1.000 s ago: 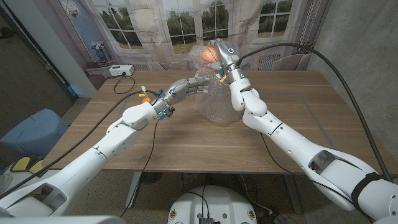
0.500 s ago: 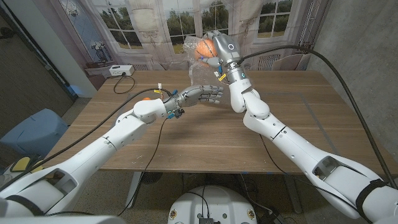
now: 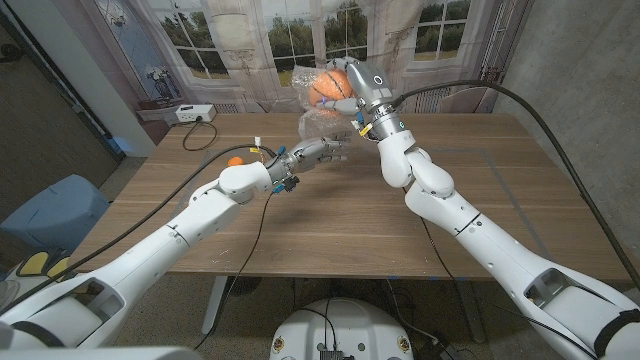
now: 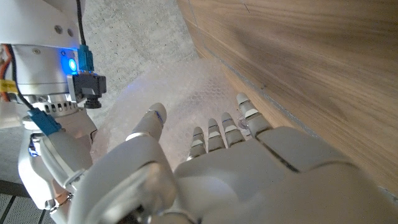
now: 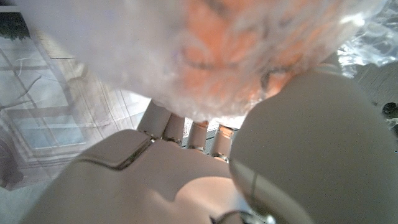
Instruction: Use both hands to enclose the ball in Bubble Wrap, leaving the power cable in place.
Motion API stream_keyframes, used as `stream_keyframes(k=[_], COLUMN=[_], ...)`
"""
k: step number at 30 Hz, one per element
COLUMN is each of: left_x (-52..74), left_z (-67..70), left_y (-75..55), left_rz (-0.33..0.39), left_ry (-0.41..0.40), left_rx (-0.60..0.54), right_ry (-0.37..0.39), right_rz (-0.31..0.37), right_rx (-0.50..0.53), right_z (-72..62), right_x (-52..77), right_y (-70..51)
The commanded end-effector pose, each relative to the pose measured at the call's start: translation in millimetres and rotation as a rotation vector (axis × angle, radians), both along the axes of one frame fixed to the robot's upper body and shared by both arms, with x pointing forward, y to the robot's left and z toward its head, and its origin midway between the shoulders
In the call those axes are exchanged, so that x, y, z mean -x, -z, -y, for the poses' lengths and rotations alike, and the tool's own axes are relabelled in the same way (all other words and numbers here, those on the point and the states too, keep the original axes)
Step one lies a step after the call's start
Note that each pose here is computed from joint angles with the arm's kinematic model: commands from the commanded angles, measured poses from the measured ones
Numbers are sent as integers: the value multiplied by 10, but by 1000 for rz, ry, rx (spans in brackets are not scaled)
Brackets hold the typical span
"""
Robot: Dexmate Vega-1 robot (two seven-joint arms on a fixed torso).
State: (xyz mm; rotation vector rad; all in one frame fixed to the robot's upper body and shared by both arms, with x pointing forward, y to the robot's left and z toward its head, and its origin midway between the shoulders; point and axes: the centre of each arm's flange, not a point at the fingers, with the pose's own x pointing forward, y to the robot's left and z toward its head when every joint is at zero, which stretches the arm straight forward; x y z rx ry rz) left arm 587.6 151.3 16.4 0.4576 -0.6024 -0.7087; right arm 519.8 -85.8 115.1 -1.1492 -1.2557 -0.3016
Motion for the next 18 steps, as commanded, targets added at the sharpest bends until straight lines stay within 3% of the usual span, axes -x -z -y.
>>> stream_keyframes(k=[1,8,18], left_x=[-8,-16,-64], left_z=[-32,-53,-116], left_y=[-49,-62,-125], left_rz=[32,36,74], left_ry=[-27,-32,-58], left_rx=[69,66,-4], right_ry=[-60,-37,12], right_rz=[-162,-225,-254], right_rx=[116,182,214], right_z=[70,85,182], right_x=[32,-29,-184], right_y=[166,172,116])
